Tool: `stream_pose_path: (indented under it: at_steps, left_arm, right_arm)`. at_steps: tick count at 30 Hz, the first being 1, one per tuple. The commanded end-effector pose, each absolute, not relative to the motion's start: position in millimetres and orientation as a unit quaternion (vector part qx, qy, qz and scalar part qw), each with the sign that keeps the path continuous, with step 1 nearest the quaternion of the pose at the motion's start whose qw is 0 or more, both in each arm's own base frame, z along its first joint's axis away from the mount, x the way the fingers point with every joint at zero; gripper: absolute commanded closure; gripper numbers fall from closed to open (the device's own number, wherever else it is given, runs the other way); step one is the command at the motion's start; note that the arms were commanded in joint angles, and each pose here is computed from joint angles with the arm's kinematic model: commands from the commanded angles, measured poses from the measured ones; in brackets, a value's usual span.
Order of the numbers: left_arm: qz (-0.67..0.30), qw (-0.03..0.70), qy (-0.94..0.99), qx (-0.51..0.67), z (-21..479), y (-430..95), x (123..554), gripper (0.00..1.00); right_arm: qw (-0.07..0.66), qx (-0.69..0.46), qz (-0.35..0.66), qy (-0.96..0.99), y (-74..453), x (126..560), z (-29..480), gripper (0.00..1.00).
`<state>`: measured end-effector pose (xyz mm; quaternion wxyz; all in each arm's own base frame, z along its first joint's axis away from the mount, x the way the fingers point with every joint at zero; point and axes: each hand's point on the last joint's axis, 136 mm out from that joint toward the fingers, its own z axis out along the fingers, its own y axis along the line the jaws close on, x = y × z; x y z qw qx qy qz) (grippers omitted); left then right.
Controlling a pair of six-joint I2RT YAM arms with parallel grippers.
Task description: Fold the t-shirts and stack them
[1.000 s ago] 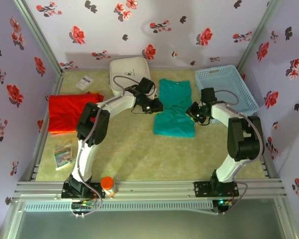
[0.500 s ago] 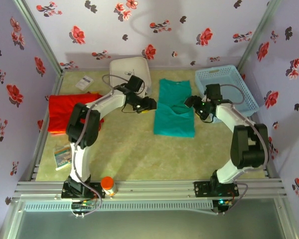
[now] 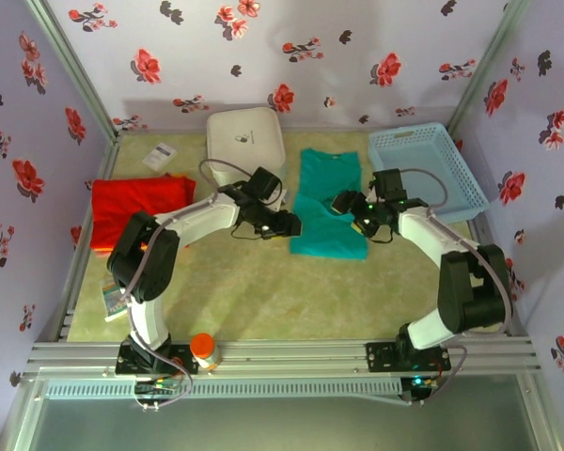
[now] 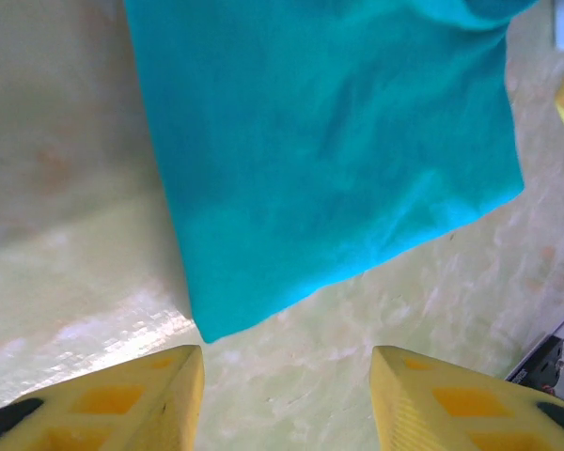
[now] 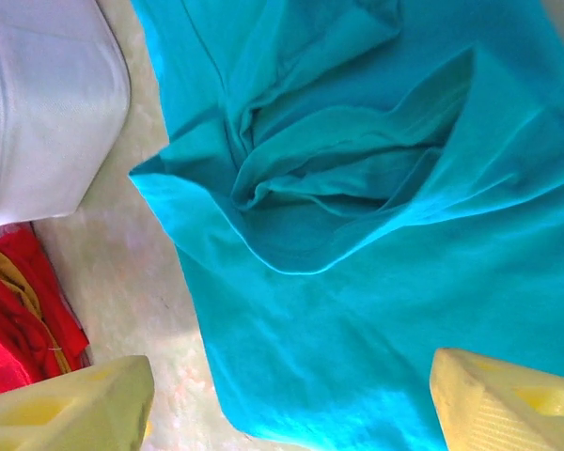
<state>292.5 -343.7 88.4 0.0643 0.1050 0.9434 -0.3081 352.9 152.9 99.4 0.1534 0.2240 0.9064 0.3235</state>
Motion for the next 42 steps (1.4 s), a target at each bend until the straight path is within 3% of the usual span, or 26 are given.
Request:
stream_pose_path:
  at_steps: [1, 15, 20, 26, 36, 42]
  left_arm:
    - [-0.306, 0.080, 0.944, 0.096, 92.2, -344.8, 288.4, 0.50]
    - [-0.279, 0.062, 0.955, 0.083, 69.6, -326.0, 261.4, 0.49]
    - [-0.282, 0.059, 0.954, 0.078, 62.5, -326.4, 260.7, 0.49]
    - [-0.292, 0.054, 0.951, 0.086, 59.1, -334.8, 264.2, 0.53]
    - [-0.290, 0.046, 0.951, 0.097, 44.7, -348.5, 276.0, 0.60]
    - [-0.287, 0.046, 0.951, 0.105, 37.1, -356.3, 284.5, 0.66]
  right_arm:
    - [0.141, 0.237, 0.349, 0.896, 170.6, 368.3, 94.1, 0.22]
    - [0.166, 0.266, 0.341, 0.886, 145.9, 461.7, 74.2, 0.21]
    - [0.166, 0.263, 0.339, 0.888, 136.3, 466.4, 76.0, 0.21]
    - [0.169, 0.217, 0.306, 0.911, 132.9, 419.4, 95.7, 0.22]
    - [0.138, 0.204, 0.193, 0.950, 89.1, 293.4, 74.7, 0.30]
    - [0.127, 0.215, 0.184, 0.951, 82.3, 261.3, 49.5, 0.46]
